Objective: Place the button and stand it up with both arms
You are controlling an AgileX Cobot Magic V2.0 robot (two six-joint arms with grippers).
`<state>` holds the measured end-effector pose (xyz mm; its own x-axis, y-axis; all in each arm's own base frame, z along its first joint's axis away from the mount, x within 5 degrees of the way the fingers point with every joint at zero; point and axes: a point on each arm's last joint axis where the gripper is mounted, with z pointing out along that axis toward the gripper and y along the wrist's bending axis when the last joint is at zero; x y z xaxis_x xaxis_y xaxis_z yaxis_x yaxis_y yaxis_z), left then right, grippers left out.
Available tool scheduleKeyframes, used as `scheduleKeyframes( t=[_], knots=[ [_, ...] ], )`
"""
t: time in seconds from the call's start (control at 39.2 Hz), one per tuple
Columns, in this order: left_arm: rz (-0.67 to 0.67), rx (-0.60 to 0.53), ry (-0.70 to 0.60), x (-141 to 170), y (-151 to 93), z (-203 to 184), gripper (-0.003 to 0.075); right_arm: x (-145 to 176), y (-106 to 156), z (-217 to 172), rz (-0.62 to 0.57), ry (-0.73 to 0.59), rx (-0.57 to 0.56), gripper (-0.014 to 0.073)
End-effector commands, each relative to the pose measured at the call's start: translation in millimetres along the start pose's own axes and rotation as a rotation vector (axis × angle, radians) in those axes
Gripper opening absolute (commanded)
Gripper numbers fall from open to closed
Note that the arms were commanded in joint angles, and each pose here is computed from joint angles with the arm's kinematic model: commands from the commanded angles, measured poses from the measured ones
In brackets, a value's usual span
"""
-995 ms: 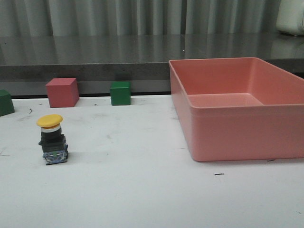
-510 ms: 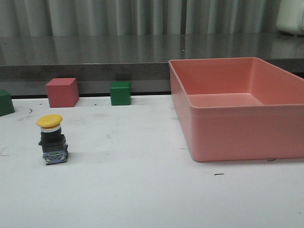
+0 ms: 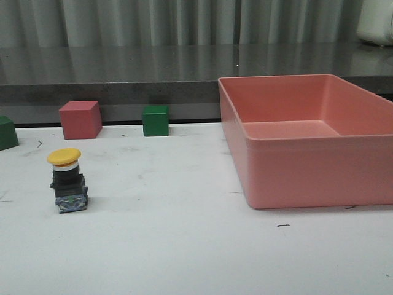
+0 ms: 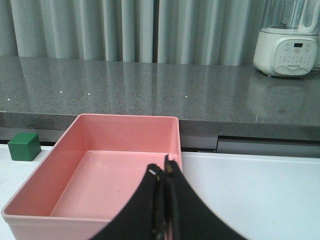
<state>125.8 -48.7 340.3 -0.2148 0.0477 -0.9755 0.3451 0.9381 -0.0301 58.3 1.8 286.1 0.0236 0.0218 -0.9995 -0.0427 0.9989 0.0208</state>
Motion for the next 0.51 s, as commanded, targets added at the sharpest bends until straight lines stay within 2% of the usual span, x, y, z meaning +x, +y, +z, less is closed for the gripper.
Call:
scheduleKeyframes(
  t=[0.0, 0.13, 0.31, 0.48],
  knots=[
    [-0.012, 0.016, -0.112, -18, -2, -5, -0.0020, -16, 0, -1, -0.021, -0.099, -0.001, -0.0062],
    [0.009, 0.018, -0.154, -8, -1, -6, -0.0020, -16, 0, -1, -0.021, -0.098, 0.000, -0.0062],
    [-0.012, 0.024, -0.180, 22, 0, -19, -0.0020, -15, 0, -1, -0.021, -0.097, 0.000, -0.0062],
    [-0.081, -0.070, -0.223, 54, 10, -39, -0.0020, -15, 0, -1, -0.021, -0.097, 0.000, -0.0062]
  ],
)
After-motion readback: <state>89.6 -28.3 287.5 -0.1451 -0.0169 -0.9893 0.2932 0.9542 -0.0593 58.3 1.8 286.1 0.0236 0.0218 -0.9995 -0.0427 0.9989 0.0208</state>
